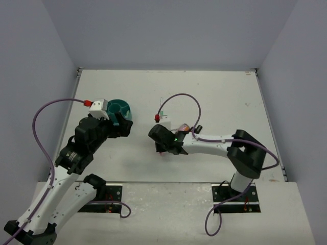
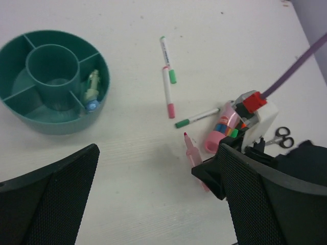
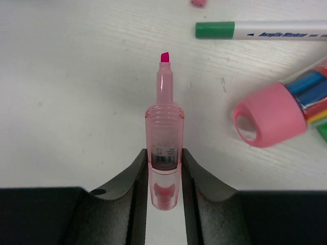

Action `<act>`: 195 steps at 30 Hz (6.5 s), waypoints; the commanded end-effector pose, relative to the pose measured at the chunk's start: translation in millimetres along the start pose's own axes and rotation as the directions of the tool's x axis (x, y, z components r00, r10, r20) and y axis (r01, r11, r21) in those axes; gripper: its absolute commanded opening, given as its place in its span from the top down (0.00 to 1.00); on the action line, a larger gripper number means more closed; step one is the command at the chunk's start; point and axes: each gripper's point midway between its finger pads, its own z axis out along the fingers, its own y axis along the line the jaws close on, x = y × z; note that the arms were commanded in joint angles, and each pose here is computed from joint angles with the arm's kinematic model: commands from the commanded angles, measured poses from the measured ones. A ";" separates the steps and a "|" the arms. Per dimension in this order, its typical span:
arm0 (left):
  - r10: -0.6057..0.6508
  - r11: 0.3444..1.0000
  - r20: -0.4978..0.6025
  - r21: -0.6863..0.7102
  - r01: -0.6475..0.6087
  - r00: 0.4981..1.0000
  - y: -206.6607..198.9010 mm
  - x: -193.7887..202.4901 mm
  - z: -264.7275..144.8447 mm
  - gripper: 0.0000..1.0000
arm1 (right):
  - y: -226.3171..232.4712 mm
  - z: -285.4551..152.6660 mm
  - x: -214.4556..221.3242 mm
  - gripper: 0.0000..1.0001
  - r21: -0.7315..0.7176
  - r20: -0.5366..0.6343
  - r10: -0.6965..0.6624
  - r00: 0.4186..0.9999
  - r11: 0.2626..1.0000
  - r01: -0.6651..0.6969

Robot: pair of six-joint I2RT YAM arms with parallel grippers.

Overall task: Sort the stationery into containers
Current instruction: Pick up the pen from the center of the board, then close the pen cap on the pen.

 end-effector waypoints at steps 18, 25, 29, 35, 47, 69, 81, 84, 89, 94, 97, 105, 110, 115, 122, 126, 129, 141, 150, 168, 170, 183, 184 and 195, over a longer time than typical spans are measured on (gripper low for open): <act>-0.280 0.660 -0.227 0.661 0.358 0.933 -140.7 43.0 5.9 0.30 | 34.0 -169.6 -74.6 1.00 -0.329 0.466 -0.037 0.884 0.920 0.212; -0.291 0.679 -0.198 0.646 0.348 0.936 -140.1 39.1 16.4 0.54 | 30.9 -168.6 -69.2 1.00 -0.316 0.463 -0.058 0.884 0.921 0.226; -0.296 0.705 -0.167 0.626 0.333 0.940 -136.7 34.5 23.4 0.60 | 34.2 -165.3 -65.9 1.00 -0.313 0.452 -0.077 0.889 0.919 0.239; -0.297 0.708 -0.157 0.625 0.328 0.942 -136.8 32.4 25.6 0.89 | 36.6 -162.6 -59.8 1.00 -0.326 0.438 -0.081 0.895 0.914 0.242; -0.300 0.771 -0.057 0.574 0.277 0.952 -130.3 2.9 26.6 1.00 | 36.8 -140.0 -14.4 1.00 -0.401 0.343 -0.113 0.933 0.880 0.254; -0.324 0.756 0.062 0.616 0.219 0.944 -144.6 -51.1 6.2 1.00 | 28.5 -138.4 17.1 0.26 -0.432 0.306 -0.100 0.947 0.872 0.232; -0.304 0.609 -0.046 0.759 0.232 0.951 -169.2 -27.8 -5.5 1.00 | 22.2 -217.4 -32.0 0.22 -0.726 0.153 0.220 0.963 0.687 -0.041; -0.291 0.560 -0.077 0.795 0.235 0.954 -173.1 -16.6 -10.5 1.00 | 22.9 -229.7 -48.6 0.24 -0.770 0.146 0.261 0.954 0.636 -0.056; -0.285 0.498 -0.112 0.831 0.247 0.952 -181.0 -9.4 -19.7 1.00 | 36.6 -241.9 -72.5 0.35 -0.808 0.131 0.298 0.945 0.585 -0.073; -0.270 0.457 -0.142 0.852 0.257 0.952 -188.8 -8.1 -28.1 1.00 | 43.8 -244.1 -91.9 0.37 -0.838 0.125 0.344 0.931 0.539 -0.087; -0.266 0.448 -0.163 0.852 0.272 0.950 -189.8 -2.9 -29.8 1.00 | 49.1 -243.3 -101.7 0.38 -0.839 0.133 0.342 0.930 0.539 -0.078; -0.268 0.456 -0.232 0.825 0.335 0.935 -186.3 18.7 -23.5 1.00 | 56.2 -256.2 -128.1 0.43 -0.850 0.156 0.366 0.917 0.522 -0.063; -0.271 0.459 -0.220 0.826 0.327 0.937 -185.8 18.4 -25.0 1.00 | 64.7 -252.0 -126.6 0.56 -0.862 0.123 0.344 0.931 0.502 -0.071; -0.270 0.501 -0.195 0.808 0.311 0.943 -181.6 16.5 -20.6 1.00 | 65.0 -247.5 -119.2 0.66 -0.868 0.135 0.319 0.938 0.494 -0.043; -0.252 0.554 -0.155 0.786 0.274 0.955 -179.7 9.3 -15.3 1.00 | 61.9 -253.3 -103.3 0.54 -0.883 0.189 0.256 0.948 0.466 0.051; -0.241 0.535 -0.169 0.799 0.276 0.956 -184.0 10.1 -16.7 1.00 | 55.7 -256.4 -103.2 0.77 -0.872 0.219 0.259 0.941 0.484 0.070; -0.231 0.526 -0.169 0.807 0.269 0.958 -186.5 9.3 -17.6 0.98 | 52.1 -254.4 -104.8 1.00 -0.858 0.237 0.259 0.936 0.508 0.077; -0.224 0.586 -0.201 0.755 0.296 0.954 -188.1 0.0 -11.6 0.00 | 35.4 -255.4 -97.5 1.00 -0.814 0.315 0.222 0.923 0.563 0.142; -0.258 0.374 -0.268 0.858 0.351 0.928 -215.1 -6.4 -37.5 0.02 | 48.2 -284.1 -91.5 1.00 -0.846 0.362 0.128 0.923 0.461 0.267; -0.270 0.309 -0.116 0.930 0.201 0.956 -221.5 -41.7 -71.7 0.60 | 37.6 -275.2 -76.2 1.00 -0.835 0.319 0.098 0.943 0.500 0.230; -0.268 0.305 -0.115 0.932 0.197 0.957 -222.4 -41.4 -71.7 0.67 | 37.2 -277.1 -76.9 1.00 -0.834 0.318 0.100 0.943 0.502 0.228; -0.262 0.290 -0.138 0.933 0.215 0.955 -223.4 -31.5 -63.1 1.00 | 46.3 -297.5 -104.8 1.00 -0.826 0.380 0.130 0.916 0.494 0.272; -0.262 0.289 -0.137 0.933 0.213 0.955 -223.3 -30.5 -63.2 1.00 | 47.5 -300.0 -111.2 1.00 -0.823 0.386 0.144 0.911 0.500 0.270; -0.184 0.308 -0.187 0.922 0.237 0.965 -221.2 17.0 -53.1 1.00 | 73.0 -350.5 -201.7 1.00 -0.739 0.539 0.154 0.828 0.559 0.376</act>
